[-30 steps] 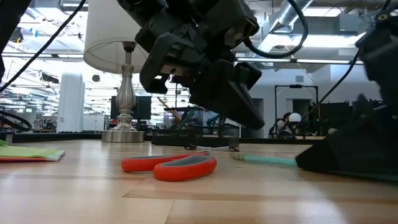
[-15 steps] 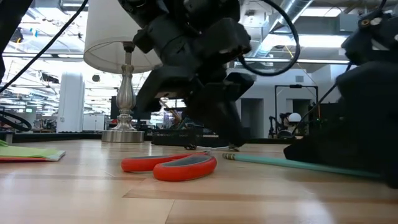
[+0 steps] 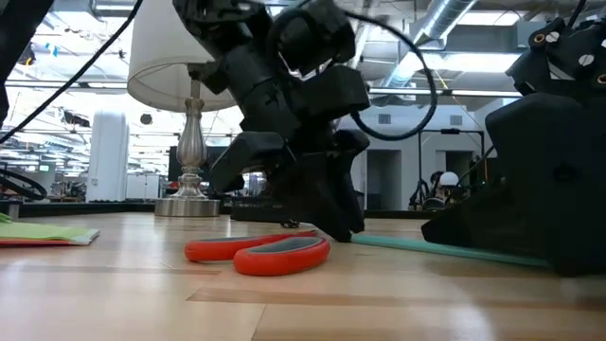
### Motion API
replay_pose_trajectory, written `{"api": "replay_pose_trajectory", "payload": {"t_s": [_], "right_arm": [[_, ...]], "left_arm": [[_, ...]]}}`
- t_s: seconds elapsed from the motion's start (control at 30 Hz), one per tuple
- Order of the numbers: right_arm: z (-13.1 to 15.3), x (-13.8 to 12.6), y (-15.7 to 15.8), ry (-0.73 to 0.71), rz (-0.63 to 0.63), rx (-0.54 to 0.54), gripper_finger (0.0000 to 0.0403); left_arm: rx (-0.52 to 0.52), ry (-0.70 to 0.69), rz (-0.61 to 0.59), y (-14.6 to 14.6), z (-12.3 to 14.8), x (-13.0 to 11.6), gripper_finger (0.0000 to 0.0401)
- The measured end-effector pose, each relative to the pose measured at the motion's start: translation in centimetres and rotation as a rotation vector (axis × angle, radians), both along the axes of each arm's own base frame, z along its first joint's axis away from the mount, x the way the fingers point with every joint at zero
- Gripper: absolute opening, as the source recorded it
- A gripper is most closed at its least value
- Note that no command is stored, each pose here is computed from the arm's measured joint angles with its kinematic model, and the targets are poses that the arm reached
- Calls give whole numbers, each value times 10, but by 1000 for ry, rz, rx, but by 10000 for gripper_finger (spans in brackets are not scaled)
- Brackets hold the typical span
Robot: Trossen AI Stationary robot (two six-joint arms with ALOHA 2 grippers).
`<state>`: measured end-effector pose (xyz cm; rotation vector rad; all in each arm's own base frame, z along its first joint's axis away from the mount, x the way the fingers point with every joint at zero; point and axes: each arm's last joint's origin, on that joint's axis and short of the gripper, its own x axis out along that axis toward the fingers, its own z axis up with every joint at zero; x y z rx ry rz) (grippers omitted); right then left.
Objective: Pick and place office supplies into organizer
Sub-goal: Put the light blue pencil into the black desk organizer
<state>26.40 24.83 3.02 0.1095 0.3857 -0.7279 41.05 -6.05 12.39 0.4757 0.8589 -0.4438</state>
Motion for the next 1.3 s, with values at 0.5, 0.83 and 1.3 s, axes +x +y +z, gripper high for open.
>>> {"api": "replay_pose_trajectory", "payload": {"t_s": [0.5, 0.83, 1.3], "right_arm": [[0, 0, -1, 9, 0, -9, 0], [0, 1, -2, 10, -3, -18, 0], [6, 32, -19, 121, -35, -26, 119]], "left_arm": [[-197, -20, 103, 15, -34, -26, 33], [-184, -50, 86, 4, -34, -26, 5], [-194, -31, 61, -1, -6, -9, 1]]}}
